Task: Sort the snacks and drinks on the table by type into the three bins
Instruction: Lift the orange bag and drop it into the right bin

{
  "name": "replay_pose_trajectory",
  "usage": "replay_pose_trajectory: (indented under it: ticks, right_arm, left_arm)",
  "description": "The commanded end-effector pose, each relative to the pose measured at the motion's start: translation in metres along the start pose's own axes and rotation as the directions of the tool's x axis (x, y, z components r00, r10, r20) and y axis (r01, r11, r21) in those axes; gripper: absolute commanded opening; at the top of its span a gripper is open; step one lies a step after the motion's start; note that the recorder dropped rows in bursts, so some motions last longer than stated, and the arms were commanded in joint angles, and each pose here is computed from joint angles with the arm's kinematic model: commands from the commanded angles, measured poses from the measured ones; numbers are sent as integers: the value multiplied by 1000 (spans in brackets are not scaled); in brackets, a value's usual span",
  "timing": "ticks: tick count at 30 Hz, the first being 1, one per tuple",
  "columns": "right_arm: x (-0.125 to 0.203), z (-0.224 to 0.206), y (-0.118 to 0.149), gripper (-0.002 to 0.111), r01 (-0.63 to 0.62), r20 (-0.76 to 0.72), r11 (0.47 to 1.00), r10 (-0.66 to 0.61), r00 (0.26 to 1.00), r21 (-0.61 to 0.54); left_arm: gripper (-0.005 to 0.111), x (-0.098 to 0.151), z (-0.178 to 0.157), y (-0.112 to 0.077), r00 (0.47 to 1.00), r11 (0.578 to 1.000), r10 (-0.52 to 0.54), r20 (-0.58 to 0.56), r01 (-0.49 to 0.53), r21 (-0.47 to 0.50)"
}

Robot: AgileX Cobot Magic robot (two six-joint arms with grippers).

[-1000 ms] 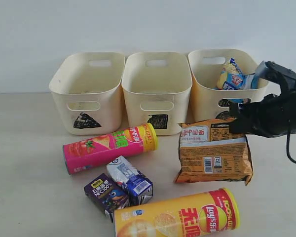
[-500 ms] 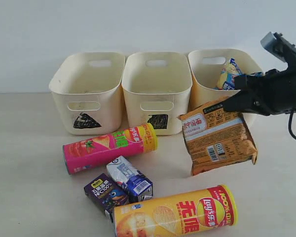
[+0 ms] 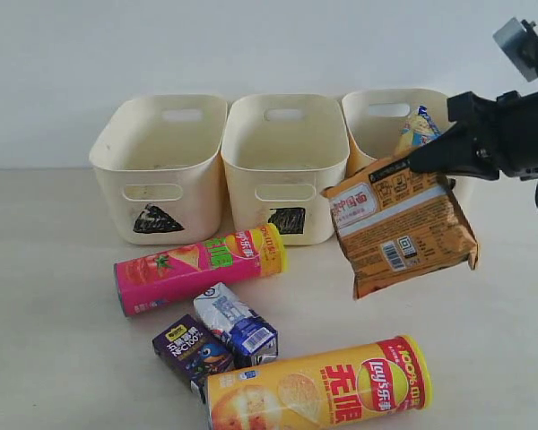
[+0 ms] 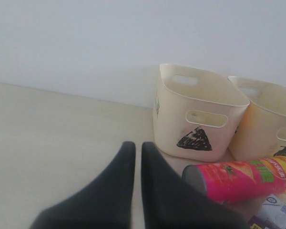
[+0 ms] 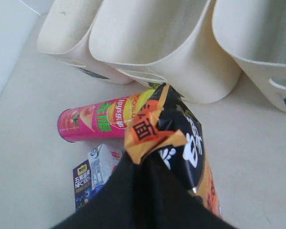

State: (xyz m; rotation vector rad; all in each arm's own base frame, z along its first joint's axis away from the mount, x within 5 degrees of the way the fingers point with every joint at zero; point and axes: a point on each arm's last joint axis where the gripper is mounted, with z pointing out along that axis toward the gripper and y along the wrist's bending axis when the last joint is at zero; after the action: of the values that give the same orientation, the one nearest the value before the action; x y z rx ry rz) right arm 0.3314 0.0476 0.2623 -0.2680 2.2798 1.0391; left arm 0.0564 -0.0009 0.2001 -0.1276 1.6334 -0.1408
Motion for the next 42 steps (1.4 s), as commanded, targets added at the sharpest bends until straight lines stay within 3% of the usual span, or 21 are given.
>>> replay_pose_trajectory:
  ticks: [1, 10, 21, 29, 42]
  right_arm:
    - [-17, -10, 14, 0, 22, 34, 999, -20, 999, -44]
    - [-64, -32, 37, 0, 89, 119, 996, -89, 989, 1]
    - [-121, -64, 51, 0, 140, 282, 961, -207, 937, 239]
    - [-145, -42, 17, 0, 65, 349, 958, -163, 923, 278]
    - [-148, 6, -47, 0, -46, 349, 951, -67, 935, 307]
  left_arm:
    - [4, 1, 0, 0, 1000, 1000, 3, 2, -3, 1]
    - [4, 1, 0, 0, 1000, 1000, 3, 3, -3, 1]
    - [4, 1, 0, 0, 1000, 1000, 3, 3, -3, 1]
    - [4, 1, 0, 0, 1000, 1000, 3, 3, -3, 1]
    - [4, 1, 0, 0, 1000, 1000, 3, 3, -3, 1]
